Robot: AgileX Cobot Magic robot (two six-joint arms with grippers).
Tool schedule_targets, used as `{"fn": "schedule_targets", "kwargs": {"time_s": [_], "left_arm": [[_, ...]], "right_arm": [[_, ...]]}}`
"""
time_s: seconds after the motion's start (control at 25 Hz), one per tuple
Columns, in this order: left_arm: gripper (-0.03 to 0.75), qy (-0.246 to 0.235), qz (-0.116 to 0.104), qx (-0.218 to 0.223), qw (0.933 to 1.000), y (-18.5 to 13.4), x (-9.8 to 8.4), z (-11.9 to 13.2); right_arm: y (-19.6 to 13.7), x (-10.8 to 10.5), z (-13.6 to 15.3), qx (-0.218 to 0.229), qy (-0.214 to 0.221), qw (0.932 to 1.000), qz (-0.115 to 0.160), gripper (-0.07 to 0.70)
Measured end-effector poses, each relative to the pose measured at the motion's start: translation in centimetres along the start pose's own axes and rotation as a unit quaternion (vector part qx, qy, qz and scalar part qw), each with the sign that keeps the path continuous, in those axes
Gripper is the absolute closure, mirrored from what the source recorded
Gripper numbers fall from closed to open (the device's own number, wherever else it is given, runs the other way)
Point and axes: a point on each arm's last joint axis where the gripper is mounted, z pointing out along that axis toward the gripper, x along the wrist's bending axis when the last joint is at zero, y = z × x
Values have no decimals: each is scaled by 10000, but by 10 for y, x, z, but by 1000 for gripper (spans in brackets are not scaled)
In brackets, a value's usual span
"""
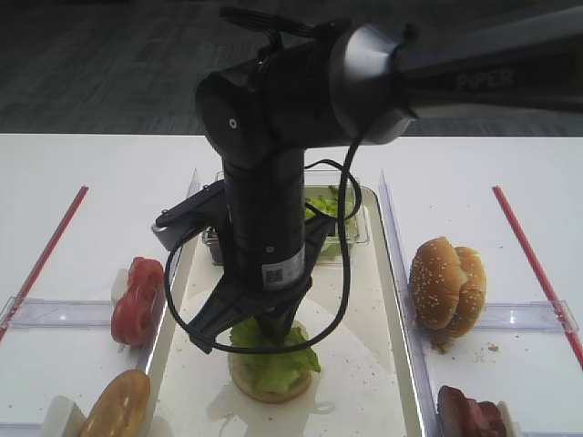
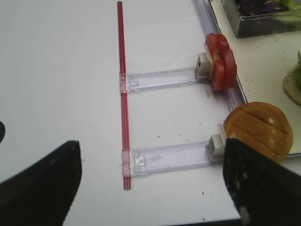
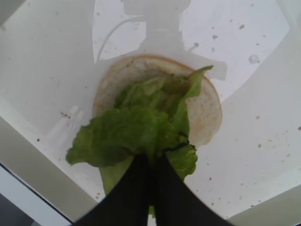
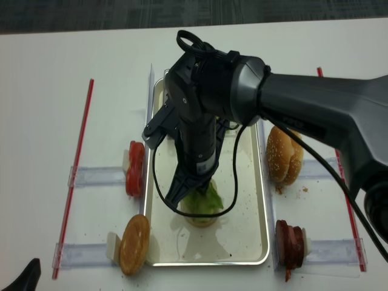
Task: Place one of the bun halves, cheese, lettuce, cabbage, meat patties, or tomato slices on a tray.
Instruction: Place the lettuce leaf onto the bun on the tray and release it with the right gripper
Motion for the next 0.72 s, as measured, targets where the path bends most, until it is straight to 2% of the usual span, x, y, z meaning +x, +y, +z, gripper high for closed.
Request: {"fn": "schedule_targets", "kwargs": {"time_s": [0.48, 0.72], "left_arm": [[151, 0, 0, 0, 10000, 0, 0, 0], [151, 0, 0, 0, 10000, 0, 0, 0]], "right_arm": [[1, 0, 4, 54, 13, 10000, 9, 584], [0, 1, 4, 63, 98, 9999, -82, 584]]}}
